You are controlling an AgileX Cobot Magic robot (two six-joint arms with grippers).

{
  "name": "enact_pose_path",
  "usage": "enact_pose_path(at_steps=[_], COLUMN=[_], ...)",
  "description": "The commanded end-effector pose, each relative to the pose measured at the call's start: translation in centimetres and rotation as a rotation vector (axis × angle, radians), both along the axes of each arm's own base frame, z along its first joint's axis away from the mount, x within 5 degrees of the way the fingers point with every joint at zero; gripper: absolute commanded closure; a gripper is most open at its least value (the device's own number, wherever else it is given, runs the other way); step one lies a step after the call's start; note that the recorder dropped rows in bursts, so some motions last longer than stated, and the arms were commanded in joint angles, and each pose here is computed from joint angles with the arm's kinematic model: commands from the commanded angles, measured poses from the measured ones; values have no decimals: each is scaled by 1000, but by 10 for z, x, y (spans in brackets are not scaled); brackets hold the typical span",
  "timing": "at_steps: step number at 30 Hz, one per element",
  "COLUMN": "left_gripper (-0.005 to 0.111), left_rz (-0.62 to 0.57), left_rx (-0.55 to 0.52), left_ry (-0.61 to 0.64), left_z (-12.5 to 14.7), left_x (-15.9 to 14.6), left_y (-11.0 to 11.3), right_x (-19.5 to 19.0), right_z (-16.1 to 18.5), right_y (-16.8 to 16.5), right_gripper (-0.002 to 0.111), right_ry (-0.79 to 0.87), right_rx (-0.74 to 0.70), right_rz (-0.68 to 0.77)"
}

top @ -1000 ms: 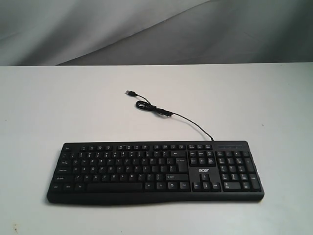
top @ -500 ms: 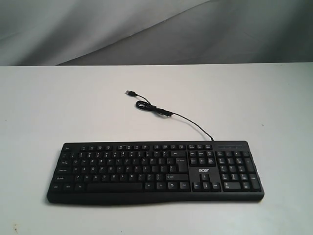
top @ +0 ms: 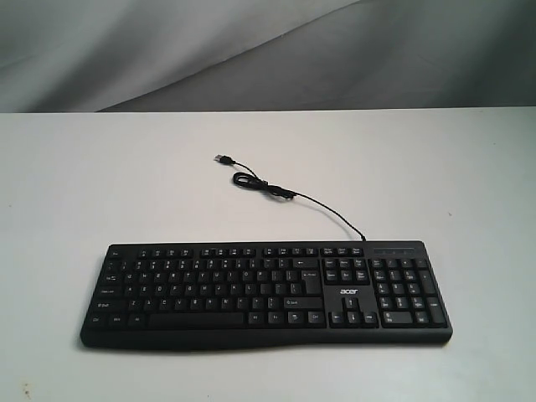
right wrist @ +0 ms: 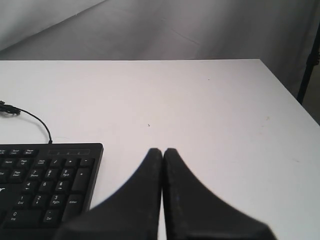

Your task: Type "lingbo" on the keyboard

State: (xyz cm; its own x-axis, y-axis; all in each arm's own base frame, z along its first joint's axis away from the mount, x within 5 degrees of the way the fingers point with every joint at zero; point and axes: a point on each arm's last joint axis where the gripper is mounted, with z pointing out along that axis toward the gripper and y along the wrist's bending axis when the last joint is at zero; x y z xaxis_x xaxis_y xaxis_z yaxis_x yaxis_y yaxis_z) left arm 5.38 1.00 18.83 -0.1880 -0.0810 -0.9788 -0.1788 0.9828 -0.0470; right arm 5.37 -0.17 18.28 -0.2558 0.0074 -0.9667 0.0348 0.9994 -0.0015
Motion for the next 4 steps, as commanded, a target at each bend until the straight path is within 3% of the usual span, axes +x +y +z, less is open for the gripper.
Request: enact_pose_path(at_steps=[1, 4], left_gripper=[106, 106], left_rz=[2, 2], left_rx=[-11, -11], left_ry=[-5, -5], left_z=[-1, -1], left_x=[0, 0], left_y=[0, 0], right_x=[0, 0], right_z=[-1, -1], right_y=[0, 0], right_gripper=[108, 108], right_ry=[-3, -3], right_rx=[-16, -16], right_rz=[4, 4])
